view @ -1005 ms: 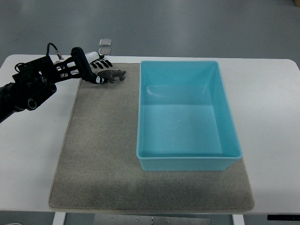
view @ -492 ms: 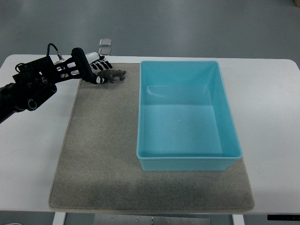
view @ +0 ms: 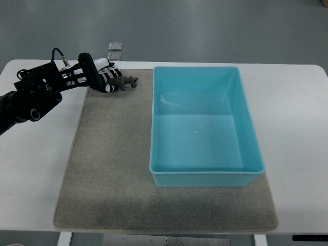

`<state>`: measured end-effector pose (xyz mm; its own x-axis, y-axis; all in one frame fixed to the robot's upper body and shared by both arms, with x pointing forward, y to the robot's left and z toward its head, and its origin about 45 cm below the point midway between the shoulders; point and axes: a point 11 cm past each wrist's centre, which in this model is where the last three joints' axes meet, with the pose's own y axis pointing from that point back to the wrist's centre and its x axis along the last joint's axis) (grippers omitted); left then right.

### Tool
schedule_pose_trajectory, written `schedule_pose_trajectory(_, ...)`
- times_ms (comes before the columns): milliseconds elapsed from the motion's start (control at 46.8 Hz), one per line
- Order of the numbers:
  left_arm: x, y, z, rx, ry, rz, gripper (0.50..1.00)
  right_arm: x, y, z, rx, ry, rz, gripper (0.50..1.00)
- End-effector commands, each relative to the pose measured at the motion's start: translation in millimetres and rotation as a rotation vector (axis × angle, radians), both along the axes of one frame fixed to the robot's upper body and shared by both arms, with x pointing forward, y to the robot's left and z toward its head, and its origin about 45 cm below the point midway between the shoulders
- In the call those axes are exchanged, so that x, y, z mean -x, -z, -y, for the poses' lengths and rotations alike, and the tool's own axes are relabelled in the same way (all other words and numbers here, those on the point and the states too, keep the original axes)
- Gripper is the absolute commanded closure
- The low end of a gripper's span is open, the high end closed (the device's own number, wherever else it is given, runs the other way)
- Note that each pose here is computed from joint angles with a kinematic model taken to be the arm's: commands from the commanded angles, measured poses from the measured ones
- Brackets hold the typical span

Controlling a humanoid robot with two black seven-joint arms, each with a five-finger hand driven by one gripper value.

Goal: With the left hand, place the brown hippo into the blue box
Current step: 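Close the left hand fingers around the hippo, then lift the hippo with the left hand off the mat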

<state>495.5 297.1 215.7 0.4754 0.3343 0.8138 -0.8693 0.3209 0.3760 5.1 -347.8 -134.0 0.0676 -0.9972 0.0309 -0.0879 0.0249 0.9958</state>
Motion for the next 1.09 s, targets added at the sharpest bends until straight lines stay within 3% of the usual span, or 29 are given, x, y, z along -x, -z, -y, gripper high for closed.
schedule_pose_trajectory(0,-0.6,-1,0,0.003,-0.002,-0.001,1.000,0.0,0,0,0.001,0.000,0.000,0.564)
schedule_pose_trajectory(214,-3.5,-9,-2,0.025,-0.015,0.009,1.000,0.0,0,0,-0.001,0.000,0.000,0.564)
schedule_pose_trajectory(791,-30.3,-92,20,0.091,0.037,0.123,1.000,0.0,0,0,0.001,0.000,0.000,0.564)
schedule_pose_trajectory(1070,-21.0,-121,60,0.123,0.183,0.164,1.000,0.0,0,0,0.000,0.001,0.000,0.564)
